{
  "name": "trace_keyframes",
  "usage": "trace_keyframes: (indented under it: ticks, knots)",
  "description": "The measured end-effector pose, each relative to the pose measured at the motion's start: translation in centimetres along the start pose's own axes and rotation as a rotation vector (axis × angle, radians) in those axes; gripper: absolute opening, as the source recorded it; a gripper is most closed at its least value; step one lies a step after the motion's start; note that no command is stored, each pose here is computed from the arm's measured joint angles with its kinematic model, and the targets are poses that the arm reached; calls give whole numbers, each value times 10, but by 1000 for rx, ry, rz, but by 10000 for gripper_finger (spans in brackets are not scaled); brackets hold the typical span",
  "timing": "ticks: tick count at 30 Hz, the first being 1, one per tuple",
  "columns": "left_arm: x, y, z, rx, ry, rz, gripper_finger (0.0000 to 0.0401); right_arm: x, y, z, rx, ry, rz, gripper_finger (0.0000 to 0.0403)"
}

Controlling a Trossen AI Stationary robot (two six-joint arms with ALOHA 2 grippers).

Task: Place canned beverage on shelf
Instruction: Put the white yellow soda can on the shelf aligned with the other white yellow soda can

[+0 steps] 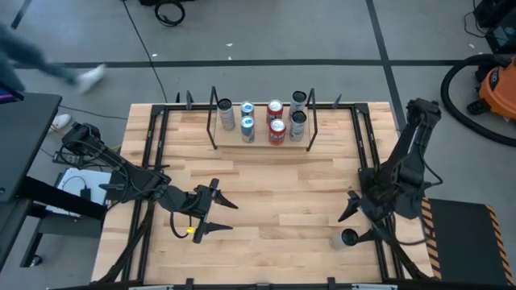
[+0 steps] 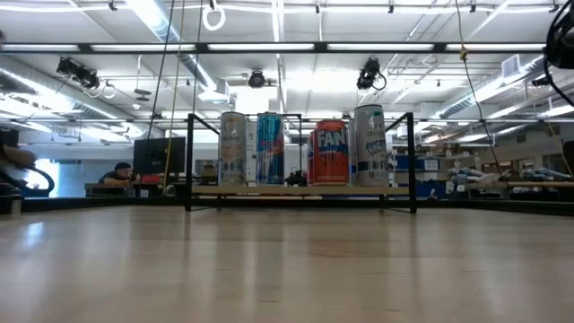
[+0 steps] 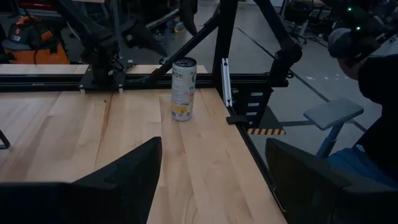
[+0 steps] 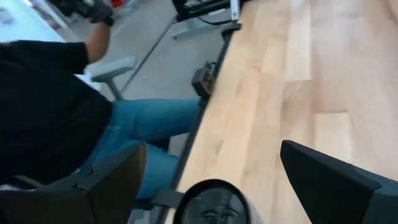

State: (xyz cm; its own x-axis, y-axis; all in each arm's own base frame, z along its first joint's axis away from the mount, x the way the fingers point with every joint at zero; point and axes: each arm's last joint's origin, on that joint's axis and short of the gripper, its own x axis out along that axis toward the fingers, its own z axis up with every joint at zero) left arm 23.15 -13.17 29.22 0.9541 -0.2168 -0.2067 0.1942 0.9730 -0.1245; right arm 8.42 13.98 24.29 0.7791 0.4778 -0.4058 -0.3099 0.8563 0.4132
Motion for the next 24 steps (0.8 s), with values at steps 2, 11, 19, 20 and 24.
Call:
trace_keyframes:
  ticks: [2,11,19,20,24]
  knots:
    - [0,0,0,0,0,0,286,3,1,-3,-14,0,-23,379]
    - [0,0,0,1,0,0,286,14,6,-19,26,94,-60,379]
    - [0,0,0,0,0,0,286,19,4,-28,78,165,-99,375]
    - [0,0,0,0,-1,0,286,20,4,-28,92,176,-94,375]
    - [0,0,0,1,-1,0,286,21,5,-31,137,213,-83,374]
